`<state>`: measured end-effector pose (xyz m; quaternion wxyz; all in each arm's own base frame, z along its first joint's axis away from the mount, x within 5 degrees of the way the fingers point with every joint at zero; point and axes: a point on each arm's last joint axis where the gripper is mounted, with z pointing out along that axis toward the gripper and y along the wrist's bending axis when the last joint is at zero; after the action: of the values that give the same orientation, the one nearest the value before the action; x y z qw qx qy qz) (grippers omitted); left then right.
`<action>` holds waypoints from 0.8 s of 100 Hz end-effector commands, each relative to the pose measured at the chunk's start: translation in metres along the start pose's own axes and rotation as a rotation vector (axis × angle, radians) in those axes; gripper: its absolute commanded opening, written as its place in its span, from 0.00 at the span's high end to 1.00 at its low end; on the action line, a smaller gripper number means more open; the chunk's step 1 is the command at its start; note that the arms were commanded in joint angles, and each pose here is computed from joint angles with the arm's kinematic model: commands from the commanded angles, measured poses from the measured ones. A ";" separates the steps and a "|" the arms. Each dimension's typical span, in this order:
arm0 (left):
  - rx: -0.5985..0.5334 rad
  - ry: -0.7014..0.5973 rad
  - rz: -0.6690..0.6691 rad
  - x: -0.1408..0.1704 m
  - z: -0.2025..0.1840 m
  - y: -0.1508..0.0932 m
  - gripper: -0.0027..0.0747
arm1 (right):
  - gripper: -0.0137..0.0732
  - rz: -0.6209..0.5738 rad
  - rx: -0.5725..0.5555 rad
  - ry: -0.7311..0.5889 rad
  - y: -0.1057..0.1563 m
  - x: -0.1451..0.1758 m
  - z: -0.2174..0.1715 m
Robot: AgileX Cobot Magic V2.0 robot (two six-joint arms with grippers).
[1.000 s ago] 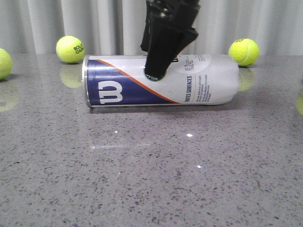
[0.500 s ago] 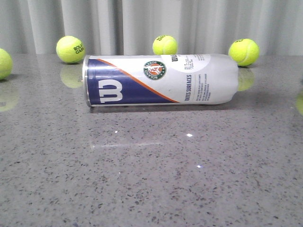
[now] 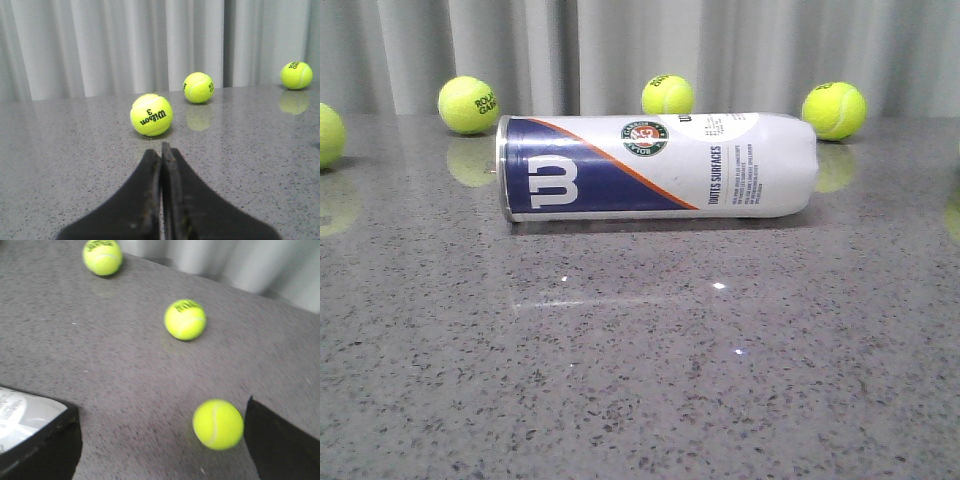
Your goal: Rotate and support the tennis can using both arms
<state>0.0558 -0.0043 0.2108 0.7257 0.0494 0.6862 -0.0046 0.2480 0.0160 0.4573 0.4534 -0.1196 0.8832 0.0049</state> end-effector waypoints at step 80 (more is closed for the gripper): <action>-0.002 -0.082 -0.012 0.005 -0.002 -0.001 0.99 | 0.12 0.126 0.250 -0.781 0.042 0.234 -0.075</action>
<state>0.0558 -0.0043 0.2108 0.7257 0.0494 0.6862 -0.0046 0.0516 0.0018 0.3001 0.7121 -0.0147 0.7016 -0.0211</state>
